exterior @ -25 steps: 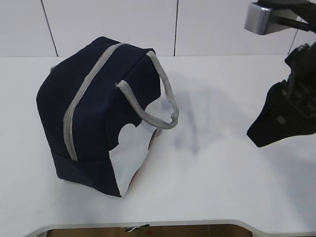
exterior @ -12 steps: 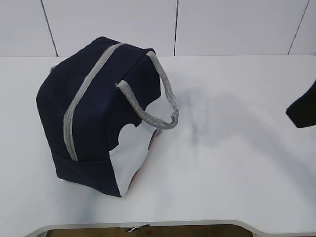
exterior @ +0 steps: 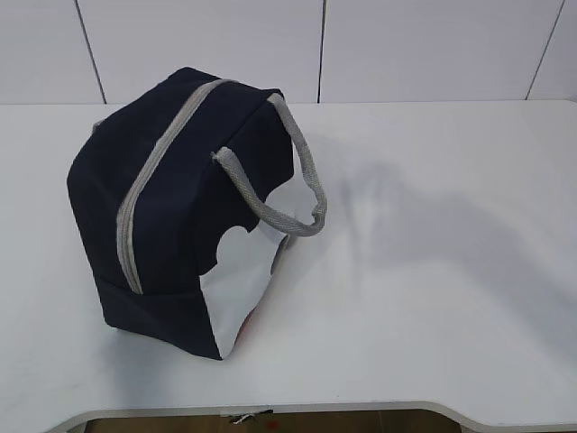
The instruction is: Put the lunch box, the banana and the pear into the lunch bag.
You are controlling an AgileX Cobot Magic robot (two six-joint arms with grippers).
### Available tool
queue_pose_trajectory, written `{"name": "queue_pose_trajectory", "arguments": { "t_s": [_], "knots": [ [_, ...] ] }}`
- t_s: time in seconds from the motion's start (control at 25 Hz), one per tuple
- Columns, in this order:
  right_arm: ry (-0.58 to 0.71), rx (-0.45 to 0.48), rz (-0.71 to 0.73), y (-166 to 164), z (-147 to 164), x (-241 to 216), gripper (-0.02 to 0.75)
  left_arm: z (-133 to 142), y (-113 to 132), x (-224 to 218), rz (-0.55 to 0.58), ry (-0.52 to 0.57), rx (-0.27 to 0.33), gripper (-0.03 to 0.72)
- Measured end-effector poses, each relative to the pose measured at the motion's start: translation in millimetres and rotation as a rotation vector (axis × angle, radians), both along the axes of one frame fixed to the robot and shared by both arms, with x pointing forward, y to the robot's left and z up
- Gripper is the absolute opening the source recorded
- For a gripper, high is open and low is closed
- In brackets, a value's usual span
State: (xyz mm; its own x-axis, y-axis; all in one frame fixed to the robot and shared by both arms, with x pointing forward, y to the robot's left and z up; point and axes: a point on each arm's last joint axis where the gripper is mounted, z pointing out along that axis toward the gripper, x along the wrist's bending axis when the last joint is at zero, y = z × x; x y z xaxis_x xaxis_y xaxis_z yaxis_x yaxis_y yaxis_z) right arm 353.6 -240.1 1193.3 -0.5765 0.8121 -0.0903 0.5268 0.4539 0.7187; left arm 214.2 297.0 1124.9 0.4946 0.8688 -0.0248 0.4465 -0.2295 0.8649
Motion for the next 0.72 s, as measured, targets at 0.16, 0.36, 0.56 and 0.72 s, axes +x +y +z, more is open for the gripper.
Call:
{"name": "queue_pose_trajectory", "arguments": {
  "t_s": [0.16, 0.36, 0.56, 0.72],
  "knots": [
    [-0.097, 0.023, -0.009, -14, 8, -27, 0.301, -9, 6, -17, 0.000, -0.066, -0.025, 0.317],
    [-0.169, 0.052, -0.013, -28, -6, -60, 0.301, -15, 9, -24, -0.001, -0.093, -0.035, 0.317],
    [-0.229, 0.084, -0.022, -41, -29, -88, 0.302, -16, 11, -24, 0.011, -0.097, -0.024, 0.317],
    [-0.277, 0.108, -0.038, -49, -44, -105, 0.301, -17, 12, -23, 0.023, -0.099, -0.011, 0.317]
  ]
}}
